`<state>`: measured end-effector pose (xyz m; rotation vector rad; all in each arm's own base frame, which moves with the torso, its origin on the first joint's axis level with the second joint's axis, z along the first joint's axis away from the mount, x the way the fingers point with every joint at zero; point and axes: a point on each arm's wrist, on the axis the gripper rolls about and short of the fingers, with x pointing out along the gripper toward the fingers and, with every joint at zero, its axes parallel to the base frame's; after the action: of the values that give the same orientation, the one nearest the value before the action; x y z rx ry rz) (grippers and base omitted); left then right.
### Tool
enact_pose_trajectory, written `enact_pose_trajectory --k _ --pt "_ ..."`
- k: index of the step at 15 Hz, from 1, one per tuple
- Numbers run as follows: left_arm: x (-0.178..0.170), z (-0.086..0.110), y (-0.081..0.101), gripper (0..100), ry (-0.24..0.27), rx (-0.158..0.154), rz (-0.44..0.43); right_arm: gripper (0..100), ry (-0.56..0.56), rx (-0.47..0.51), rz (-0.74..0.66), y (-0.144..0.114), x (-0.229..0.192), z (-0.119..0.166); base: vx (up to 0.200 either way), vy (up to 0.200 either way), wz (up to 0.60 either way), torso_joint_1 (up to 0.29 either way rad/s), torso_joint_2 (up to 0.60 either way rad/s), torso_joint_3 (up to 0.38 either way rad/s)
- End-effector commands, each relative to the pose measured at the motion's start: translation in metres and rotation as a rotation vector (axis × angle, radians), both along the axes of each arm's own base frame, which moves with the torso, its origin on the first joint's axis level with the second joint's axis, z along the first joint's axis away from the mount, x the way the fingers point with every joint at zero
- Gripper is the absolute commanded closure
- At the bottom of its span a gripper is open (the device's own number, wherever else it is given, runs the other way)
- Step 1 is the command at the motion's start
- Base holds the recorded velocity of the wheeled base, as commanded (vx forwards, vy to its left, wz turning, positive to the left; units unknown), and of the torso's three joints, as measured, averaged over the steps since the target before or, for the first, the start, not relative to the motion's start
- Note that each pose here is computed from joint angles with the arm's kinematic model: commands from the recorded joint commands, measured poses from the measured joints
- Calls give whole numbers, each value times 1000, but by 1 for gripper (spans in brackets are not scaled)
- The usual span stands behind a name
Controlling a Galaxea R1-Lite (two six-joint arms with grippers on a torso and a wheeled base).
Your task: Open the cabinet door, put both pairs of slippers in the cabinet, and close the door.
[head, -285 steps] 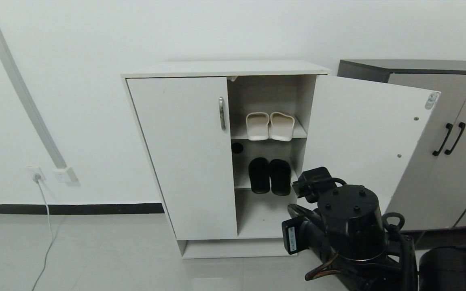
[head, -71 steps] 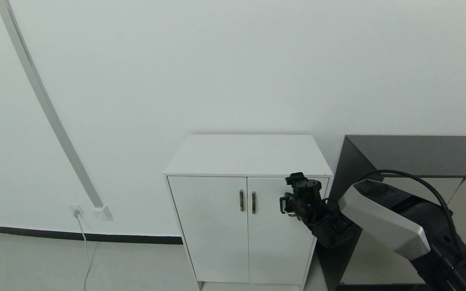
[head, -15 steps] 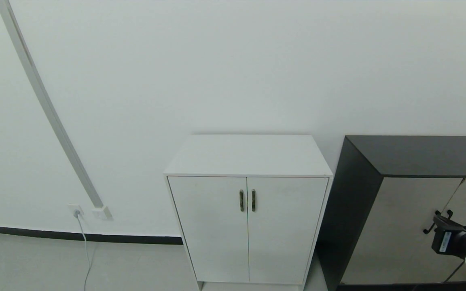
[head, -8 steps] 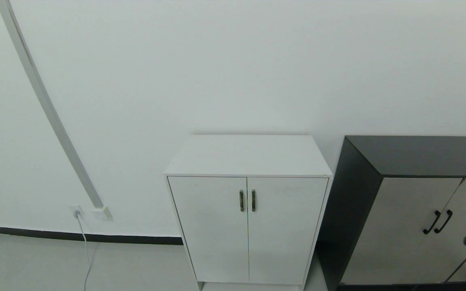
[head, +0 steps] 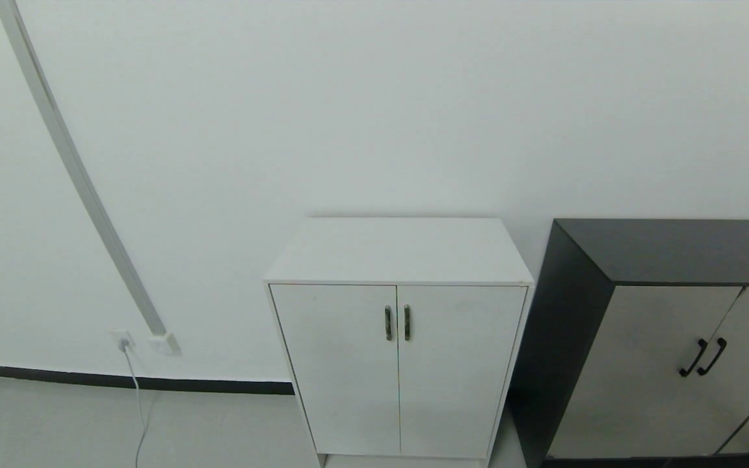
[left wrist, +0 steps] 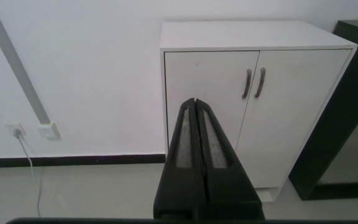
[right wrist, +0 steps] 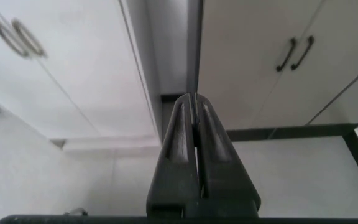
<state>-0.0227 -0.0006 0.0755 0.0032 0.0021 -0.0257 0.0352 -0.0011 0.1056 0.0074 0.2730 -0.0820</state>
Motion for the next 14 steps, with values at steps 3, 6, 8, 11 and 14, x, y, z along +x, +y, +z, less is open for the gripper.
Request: enact_pose_trajectory --k 3,6,8,11,14 --pt "0 0 0 100 1 0 1 100 -125 7 6 -2 -40 -14 0 0 0 0 0 0" --pt "0 0 0 100 1 0 0 100 -137 7 11 -2 -48 -20 0 0 0 0 0 0" --pt "0 0 0 100 -1 0 0 100 -142 7 15 -3 -49 -20 0 0 0 0 0 0" --pt "0 0 0 100 1 0 1 100 -145 9 15 -3 -49 -20 0 0 0 0 0 0" --pt "0 0 0 100 1 0 1 100 -194 12 10 -3 -53 -21 0 0 0 0 0 0"
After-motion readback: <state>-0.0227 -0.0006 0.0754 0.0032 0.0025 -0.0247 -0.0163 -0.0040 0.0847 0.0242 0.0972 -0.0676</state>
